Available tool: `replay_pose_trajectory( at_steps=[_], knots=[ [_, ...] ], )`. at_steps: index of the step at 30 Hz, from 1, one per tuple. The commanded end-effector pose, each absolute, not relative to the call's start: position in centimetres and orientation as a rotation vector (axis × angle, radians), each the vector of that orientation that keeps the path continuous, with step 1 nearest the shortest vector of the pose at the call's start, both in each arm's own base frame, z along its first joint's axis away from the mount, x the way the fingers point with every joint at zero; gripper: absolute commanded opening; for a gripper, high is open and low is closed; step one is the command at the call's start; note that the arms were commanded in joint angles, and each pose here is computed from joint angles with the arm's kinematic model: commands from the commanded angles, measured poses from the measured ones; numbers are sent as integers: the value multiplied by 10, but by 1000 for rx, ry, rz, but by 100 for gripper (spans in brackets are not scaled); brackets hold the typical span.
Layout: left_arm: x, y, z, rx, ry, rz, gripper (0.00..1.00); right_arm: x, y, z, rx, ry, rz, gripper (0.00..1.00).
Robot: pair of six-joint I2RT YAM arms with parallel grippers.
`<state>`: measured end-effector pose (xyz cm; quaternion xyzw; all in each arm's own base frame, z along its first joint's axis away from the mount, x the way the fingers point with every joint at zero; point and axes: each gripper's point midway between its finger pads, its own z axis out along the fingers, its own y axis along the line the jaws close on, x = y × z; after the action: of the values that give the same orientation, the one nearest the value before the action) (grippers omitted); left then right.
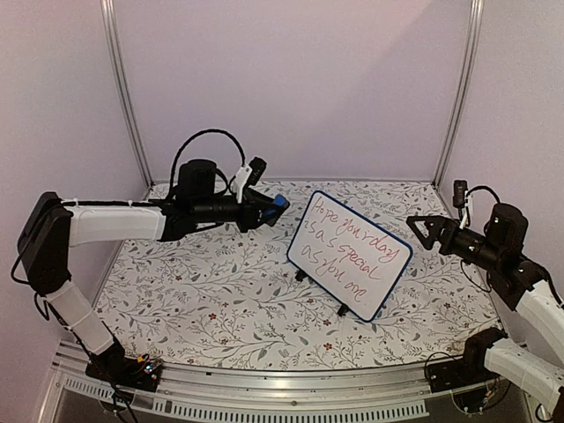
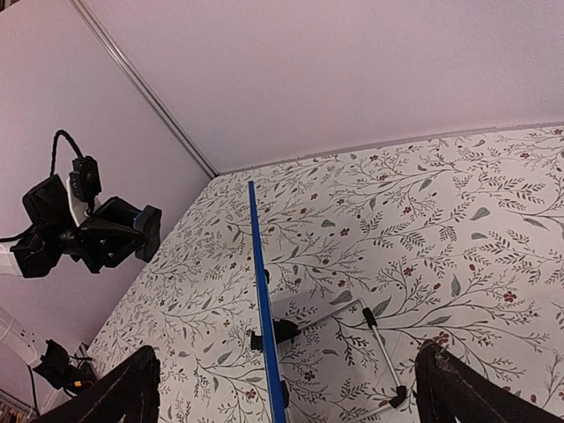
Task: Erase the whiteboard
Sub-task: Pick up the whiteboard eraser from the center of the board, then hold the whiteboard at the whiteboard stand.
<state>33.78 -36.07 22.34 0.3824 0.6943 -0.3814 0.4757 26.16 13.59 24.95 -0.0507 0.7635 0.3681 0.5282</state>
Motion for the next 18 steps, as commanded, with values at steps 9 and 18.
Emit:
replay_pose_trajectory(
  at_steps=[9, 18],
  knots=[
    [363, -393, 227, 1003, 1515, -869, 5, 272, 152, 230, -185, 1889, 895, 99],
    [395, -409, 223, 912, 1523, -854, 6, 279, 157, 211, -198, 1938, 886, 90]
  ],
)
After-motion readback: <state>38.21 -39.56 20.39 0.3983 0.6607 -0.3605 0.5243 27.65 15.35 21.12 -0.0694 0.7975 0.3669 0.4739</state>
